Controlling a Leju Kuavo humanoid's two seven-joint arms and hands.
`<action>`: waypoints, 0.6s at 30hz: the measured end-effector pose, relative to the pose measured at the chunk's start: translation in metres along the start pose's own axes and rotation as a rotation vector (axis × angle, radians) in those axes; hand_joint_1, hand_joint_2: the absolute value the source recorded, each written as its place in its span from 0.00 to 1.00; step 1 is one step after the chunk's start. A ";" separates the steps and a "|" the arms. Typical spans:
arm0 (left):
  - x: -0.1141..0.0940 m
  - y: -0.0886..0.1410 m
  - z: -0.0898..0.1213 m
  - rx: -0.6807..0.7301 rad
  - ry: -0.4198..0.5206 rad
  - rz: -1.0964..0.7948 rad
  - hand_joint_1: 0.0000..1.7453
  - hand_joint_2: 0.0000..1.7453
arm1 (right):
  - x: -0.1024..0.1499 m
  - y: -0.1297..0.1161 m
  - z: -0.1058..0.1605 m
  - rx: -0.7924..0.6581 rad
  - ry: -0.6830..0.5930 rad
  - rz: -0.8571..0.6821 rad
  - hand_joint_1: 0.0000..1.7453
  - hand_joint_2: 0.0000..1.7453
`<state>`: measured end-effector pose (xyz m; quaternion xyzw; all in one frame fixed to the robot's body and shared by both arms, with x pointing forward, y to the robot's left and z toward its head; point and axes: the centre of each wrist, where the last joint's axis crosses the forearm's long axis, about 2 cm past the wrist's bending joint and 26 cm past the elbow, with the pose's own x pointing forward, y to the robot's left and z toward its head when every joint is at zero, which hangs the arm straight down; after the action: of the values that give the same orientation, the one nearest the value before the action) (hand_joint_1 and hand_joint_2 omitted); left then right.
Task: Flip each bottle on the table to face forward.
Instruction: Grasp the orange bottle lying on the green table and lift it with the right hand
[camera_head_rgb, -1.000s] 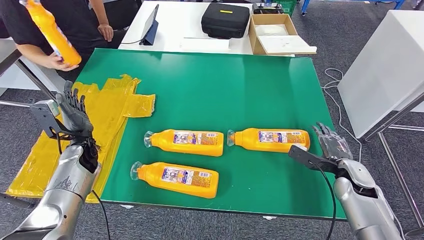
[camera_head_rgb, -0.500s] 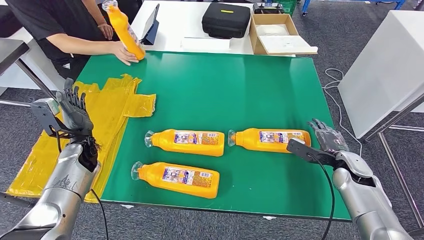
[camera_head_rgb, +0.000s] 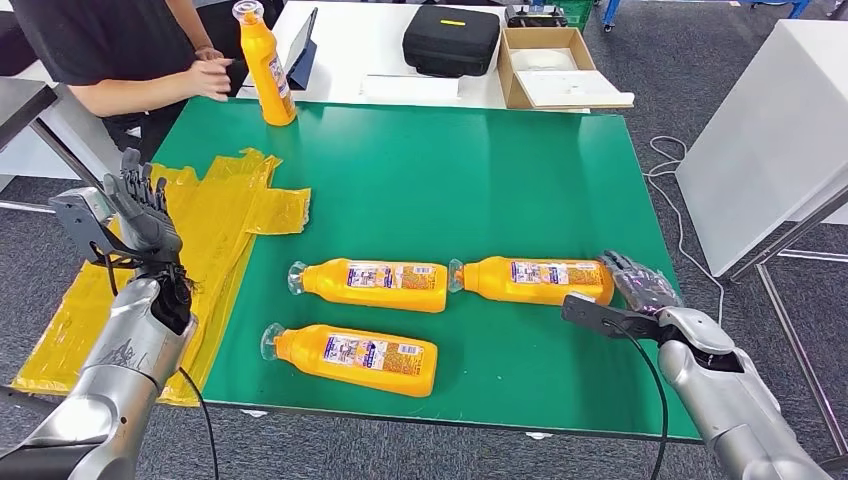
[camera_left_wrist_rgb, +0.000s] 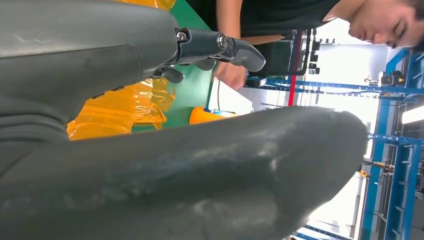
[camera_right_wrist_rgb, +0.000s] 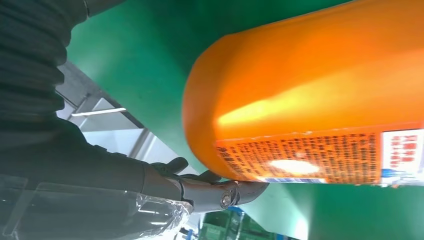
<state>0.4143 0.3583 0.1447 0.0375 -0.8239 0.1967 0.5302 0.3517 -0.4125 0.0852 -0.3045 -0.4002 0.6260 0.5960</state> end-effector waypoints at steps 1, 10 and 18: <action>0.000 0.001 0.000 0.000 0.000 -0.001 0.00 0.00 | 0.001 0.000 -0.001 0.002 -0.003 0.004 0.00 1.00; 0.001 0.004 -0.001 0.007 -0.008 0.005 0.00 0.00 | 0.011 -0.006 -0.008 0.004 -0.015 0.045 0.00 1.00; 0.000 0.006 0.000 0.007 -0.010 0.002 0.00 0.00 | 0.024 -0.032 -0.021 -0.034 -0.006 0.103 0.00 1.00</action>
<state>0.4126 0.3638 0.1433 0.0396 -0.8258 0.1998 0.5259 0.3834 -0.3872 0.1050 -0.3328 -0.3965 0.6498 0.5566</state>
